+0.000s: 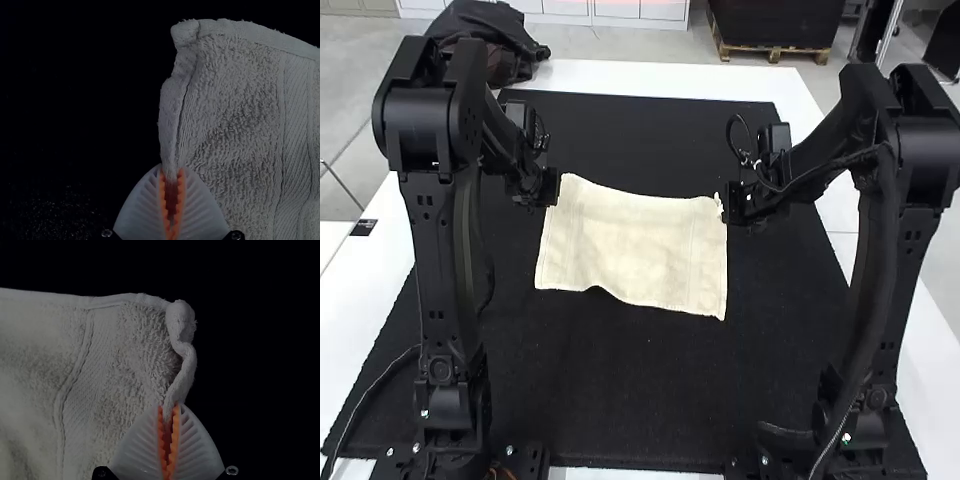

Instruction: Fold the towel.

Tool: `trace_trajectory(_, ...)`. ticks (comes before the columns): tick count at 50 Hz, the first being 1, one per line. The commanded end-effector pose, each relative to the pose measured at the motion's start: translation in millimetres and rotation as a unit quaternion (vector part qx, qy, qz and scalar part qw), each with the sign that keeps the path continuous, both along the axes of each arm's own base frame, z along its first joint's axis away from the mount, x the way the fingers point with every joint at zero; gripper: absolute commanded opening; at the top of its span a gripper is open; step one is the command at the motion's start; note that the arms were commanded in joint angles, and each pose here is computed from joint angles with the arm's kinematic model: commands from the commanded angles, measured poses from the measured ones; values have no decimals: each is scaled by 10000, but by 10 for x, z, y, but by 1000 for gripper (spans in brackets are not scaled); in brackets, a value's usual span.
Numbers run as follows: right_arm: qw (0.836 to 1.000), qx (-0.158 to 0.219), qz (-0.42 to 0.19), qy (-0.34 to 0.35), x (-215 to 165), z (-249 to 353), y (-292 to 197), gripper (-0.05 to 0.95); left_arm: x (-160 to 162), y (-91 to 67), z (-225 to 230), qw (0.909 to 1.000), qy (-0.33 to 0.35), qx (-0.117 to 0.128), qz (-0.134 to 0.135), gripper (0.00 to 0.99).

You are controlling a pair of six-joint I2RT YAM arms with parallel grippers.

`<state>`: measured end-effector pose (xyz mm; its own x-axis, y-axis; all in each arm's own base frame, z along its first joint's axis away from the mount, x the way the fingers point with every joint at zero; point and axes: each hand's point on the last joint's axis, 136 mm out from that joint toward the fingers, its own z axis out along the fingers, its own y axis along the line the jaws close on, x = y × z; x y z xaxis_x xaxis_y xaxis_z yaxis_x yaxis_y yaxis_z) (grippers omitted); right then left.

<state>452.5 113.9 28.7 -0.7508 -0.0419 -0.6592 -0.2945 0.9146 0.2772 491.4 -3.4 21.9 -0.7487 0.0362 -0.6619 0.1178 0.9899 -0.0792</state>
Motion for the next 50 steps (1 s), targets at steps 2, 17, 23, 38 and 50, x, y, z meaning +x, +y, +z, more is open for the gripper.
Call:
trace_trajectory(2, 9996, 114, -74, -246, 24, 299, -68, -23, 9, 84, 251, 9996, -266, 21, 23, 26)
trace_trajectory(17, 9994, 296, -81, -160, -80, 441, -167, -23, -34, 173, 368, 9995, -289, -148, 40, 26)
trace_trajectory(23, 9993, 344, -37, -115, -119, 468, -163, -23, -58, 237, 381, 9995, -252, -192, 75, 26)
trace_trajectory(38, 9989, 452, 8, -85, -210, 618, -159, -23, -159, 279, 492, 9993, -195, -321, 7, 26)
trace_trajectory(50, 9987, 499, 62, -6, -317, 726, -142, -23, -257, 229, 575, 9993, -132, -322, -137, 26)
